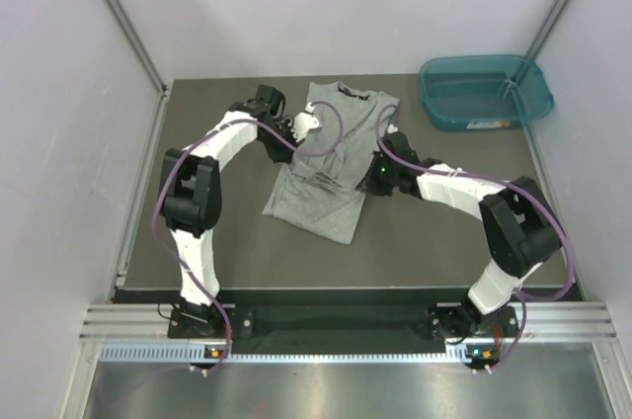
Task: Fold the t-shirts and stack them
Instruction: Fold the tshirt
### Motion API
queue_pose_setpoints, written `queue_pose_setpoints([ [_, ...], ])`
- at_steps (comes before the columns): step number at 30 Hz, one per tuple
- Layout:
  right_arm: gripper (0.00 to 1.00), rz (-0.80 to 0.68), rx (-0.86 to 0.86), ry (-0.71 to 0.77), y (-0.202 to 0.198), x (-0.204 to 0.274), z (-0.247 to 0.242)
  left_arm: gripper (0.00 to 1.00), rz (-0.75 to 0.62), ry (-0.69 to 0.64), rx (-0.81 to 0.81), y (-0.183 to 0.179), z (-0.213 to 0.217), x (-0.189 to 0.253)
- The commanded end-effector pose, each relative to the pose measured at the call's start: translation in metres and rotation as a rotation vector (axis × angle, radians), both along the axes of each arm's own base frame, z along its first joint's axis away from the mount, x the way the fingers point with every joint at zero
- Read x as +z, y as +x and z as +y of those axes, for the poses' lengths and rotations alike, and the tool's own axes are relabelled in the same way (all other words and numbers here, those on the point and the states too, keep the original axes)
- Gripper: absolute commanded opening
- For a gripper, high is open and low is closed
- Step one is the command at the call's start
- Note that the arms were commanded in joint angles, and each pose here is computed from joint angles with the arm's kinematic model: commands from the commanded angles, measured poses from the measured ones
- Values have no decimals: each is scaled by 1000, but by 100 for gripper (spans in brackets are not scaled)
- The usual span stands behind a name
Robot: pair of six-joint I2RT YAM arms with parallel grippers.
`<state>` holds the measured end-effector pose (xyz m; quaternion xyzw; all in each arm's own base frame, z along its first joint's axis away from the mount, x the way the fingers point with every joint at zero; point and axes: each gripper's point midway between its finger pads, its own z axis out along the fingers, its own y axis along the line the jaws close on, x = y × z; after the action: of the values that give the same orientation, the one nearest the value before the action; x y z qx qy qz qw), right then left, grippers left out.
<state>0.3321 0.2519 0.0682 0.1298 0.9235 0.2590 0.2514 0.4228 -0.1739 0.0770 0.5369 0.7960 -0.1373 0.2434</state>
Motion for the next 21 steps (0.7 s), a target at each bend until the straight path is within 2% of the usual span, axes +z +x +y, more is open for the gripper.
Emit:
queue_pose_setpoints([
  [1, 0, -43, 20, 14, 23, 8, 5, 0, -52, -27, 40, 22, -8, 10],
  [2, 11, -48, 19, 13, 28, 10, 5, 5, -47, -30, 44, 23, -9, 8],
  [4, 28, -40, 0, 7, 34, 7, -2, 22, -36, -39, 79, 26, -10, 8],
  [5, 42, -53, -8, 5, 38, 12, -5, 26, -40, -28, 114, 31, -7, 9],
  [8, 53, -137, -31, -52, 54, 38, -19, 35, -76, -31, 238, 53, -3, 20],
  [12, 53, -189, -52, -135, 53, 65, -36, 42, -141, -105, 435, 88, 4, 49],
  [14, 49, -220, -28, -116, 38, 77, -31, 42, -96, -174, 506, 90, 13, 58],
  [16, 46, -276, 51, -38, 23, 90, -3, 42, -54, -225, 524, 80, 22, 69],
  [17, 46, -266, 70, -40, 17, 84, 3, 42, -60, -244, 524, 78, 25, 79],
  [18, 46, -253, 155, 34, 12, 81, 27, 42, -25, -243, 523, 67, 30, 71],
  [21, 39, -205, 238, 99, 9, 73, 63, 42, 22, -263, 418, 31, 28, 78],
])
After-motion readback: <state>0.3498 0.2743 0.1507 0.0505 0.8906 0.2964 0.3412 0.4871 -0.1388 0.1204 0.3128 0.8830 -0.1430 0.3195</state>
